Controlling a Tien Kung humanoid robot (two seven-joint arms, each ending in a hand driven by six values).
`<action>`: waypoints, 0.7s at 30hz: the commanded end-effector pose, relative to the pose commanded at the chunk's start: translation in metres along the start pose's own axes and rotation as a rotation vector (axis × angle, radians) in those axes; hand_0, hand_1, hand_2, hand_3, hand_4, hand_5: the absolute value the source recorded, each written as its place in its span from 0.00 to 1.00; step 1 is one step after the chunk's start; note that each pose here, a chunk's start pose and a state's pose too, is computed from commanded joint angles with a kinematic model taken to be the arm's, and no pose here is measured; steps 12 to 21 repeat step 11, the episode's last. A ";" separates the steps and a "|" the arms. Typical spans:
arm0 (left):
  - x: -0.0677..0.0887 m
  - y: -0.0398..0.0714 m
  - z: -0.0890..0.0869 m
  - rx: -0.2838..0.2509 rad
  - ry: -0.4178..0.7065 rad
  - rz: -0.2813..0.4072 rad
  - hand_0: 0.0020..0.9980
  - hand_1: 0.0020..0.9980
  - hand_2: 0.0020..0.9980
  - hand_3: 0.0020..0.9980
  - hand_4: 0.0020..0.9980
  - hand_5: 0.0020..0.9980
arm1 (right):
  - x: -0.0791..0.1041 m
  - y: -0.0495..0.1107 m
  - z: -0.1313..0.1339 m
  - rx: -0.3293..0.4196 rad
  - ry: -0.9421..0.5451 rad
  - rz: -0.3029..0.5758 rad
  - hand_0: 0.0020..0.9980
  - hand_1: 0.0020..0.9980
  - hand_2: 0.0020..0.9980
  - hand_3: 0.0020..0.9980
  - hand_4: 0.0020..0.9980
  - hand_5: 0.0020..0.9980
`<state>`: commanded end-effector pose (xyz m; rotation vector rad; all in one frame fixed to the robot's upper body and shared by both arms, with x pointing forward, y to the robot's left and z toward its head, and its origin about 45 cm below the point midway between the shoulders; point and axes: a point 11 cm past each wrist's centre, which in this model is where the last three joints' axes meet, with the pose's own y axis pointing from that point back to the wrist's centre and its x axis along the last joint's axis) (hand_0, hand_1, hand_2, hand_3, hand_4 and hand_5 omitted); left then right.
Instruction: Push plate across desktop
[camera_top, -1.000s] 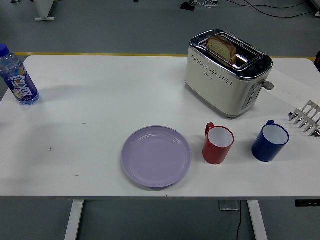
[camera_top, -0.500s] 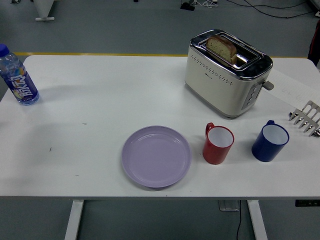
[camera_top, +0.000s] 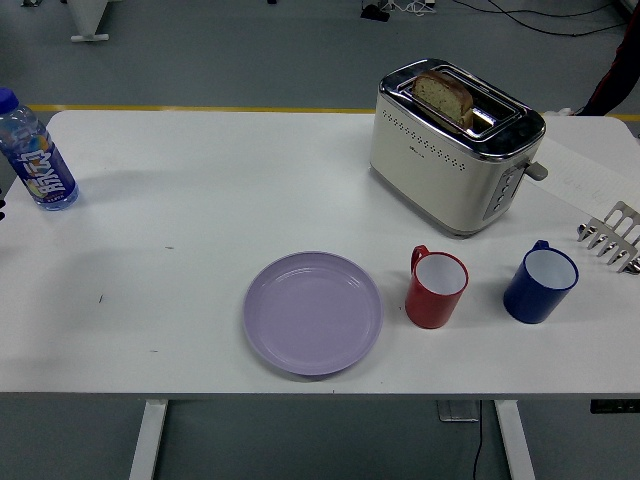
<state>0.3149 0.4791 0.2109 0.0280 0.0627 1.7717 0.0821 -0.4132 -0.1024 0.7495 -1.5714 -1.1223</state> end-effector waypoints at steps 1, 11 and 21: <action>-0.001 0.000 0.000 0.001 -0.001 -0.002 0.76 0.74 0.72 0.71 0.55 1.00 | 0.000 0.000 0.001 -0.002 -0.005 0.000 0.64 0.59 0.67 0.73 0.44 0.51; -0.007 -0.005 0.005 -0.009 -0.011 -0.024 0.76 0.74 0.72 0.71 0.55 1.00 | -0.005 -0.001 0.007 -0.010 -0.030 -0.008 0.64 0.59 0.67 0.73 0.44 0.51; -0.007 -0.005 0.005 -0.009 -0.011 -0.024 0.76 0.74 0.72 0.71 0.55 1.00 | -0.005 -0.001 0.007 -0.010 -0.030 -0.008 0.64 0.59 0.67 0.73 0.44 0.51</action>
